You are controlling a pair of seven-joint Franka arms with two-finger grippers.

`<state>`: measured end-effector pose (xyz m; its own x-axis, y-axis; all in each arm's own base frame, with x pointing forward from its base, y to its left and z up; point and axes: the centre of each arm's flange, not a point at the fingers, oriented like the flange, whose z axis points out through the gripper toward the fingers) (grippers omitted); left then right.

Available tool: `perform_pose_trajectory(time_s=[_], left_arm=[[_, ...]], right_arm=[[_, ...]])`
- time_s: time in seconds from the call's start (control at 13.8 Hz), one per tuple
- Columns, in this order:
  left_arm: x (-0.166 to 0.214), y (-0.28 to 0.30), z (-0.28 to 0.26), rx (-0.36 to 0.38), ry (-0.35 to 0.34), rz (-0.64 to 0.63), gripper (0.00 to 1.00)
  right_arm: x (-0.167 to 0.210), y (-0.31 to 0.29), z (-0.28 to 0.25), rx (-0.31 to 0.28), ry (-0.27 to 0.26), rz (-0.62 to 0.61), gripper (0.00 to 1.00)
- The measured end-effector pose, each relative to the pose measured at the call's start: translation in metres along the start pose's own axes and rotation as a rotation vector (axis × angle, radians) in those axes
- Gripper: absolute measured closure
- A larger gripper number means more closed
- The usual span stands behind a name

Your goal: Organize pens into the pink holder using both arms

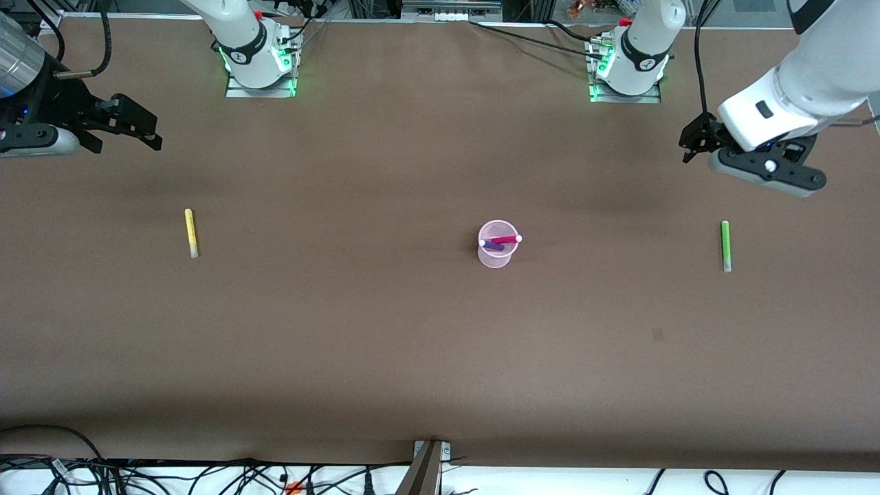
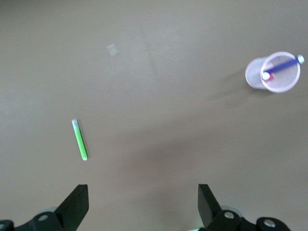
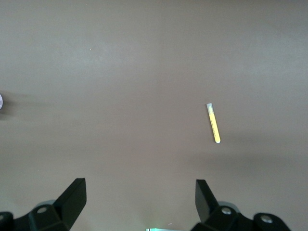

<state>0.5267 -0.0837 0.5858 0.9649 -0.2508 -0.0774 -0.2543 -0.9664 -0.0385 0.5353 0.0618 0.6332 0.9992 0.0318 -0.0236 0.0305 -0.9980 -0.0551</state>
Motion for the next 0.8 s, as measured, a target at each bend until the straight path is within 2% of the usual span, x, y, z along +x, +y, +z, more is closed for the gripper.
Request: perform_pose_trajectory(time_s=[0.15, 0.36, 0.8], left_arm=[[-0.007, -0.007, -0.001, -0.035, 0.034, -0.059, 0.0], [-0.009, -0.021, -0.001, -0.115, 0.047, -0.117, 0.0], [-0.009, -0.027, -0.007, -0.12, 0.053, -0.161, 0.0]], right_arm=[[0.0, -0.002, 0.0, 0.0, 0.001, -0.01, 0.0], [0.0, -0.012, 0.001, -0.005, 0.005, -0.035, 0.0], [0.0, -0.014, -0.004, -0.005, 0.016, -0.039, 0.0]])
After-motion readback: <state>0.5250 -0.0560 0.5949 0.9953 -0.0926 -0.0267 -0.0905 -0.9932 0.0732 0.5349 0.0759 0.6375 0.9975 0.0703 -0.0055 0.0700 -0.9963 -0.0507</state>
